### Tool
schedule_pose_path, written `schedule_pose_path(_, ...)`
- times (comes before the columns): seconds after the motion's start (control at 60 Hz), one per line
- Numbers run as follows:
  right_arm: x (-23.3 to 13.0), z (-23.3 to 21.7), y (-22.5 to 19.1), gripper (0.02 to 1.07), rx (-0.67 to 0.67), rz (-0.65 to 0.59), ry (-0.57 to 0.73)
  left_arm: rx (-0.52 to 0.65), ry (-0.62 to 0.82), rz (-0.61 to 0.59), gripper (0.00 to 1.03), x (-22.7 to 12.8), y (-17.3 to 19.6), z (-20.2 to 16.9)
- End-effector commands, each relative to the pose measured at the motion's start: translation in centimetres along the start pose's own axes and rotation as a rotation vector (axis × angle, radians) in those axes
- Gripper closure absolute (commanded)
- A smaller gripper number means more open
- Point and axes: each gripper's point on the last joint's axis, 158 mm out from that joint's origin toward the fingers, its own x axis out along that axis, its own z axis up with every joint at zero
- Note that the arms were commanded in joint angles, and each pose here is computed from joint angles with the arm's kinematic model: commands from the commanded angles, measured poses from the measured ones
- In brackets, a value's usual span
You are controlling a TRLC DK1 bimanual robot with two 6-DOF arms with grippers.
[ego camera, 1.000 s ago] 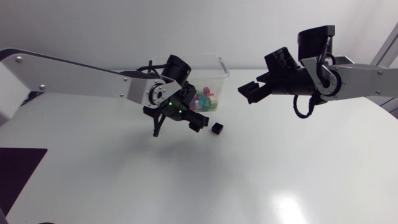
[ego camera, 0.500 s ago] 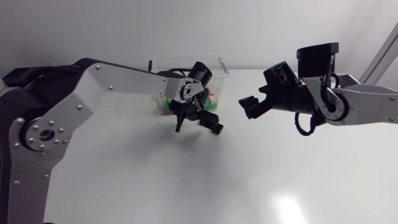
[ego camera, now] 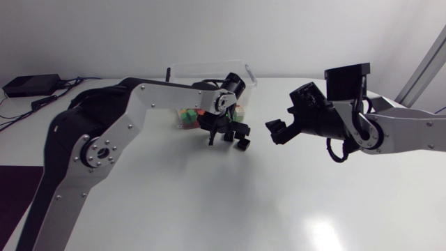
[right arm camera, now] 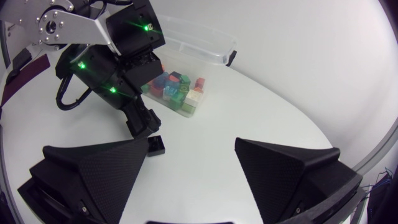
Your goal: Place the duplo bricks in the container
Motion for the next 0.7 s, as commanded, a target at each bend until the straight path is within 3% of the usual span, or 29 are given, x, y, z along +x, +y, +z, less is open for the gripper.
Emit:
schedule_pose_path(0.0, 0.4, -1.9, -0.1, 0.07, -0.011, -0.001, 0.033, -0.041, 0.017, 0.016, 0.16, 1.2, -0.3, -0.5)
schedule_pose_path(0.1, 0.5, -2.8, 0.0, 0.07, -0.019, 0.002, 0.049, -0.051, 0.010, 0.023, 0.27, 1.3, -0.4, -0.5)
schedule_pose_path(0.167, 0.4, -3.0, -0.3, 0.07, -0.021, -0.007, 0.043, -0.060, 0.005, 0.026, 0.45, 1.5, -0.6, -0.4)
schedule_pose_path(0.233, 0.4, -3.2, -0.7, 0.07, -0.015, -0.010, 0.043, -0.061, 0.005, 0.032, 0.56, 1.6, -0.5, -0.5)
schedule_pose_path(0.4, 0.6, -4.0, -0.6, 0.07, -0.036, 0.002, 0.061, -0.072, -0.015, 0.040, 0.61, 1.4, -0.5, -0.3)
schedule_pose_path(0.483, 1.2, -4.6, -0.2, 0.07, -0.049, 0.035, 0.073, -0.072, -0.022, 0.036, 0.70, 1.3, -0.6, -0.4)
schedule_pose_path(0.683, 3.1, -5.2, 0.2, 0.07, -0.067, 0.121, 0.079, -0.044, -0.087, 0.015, 0.79, -2.0, -0.7, 0.5)
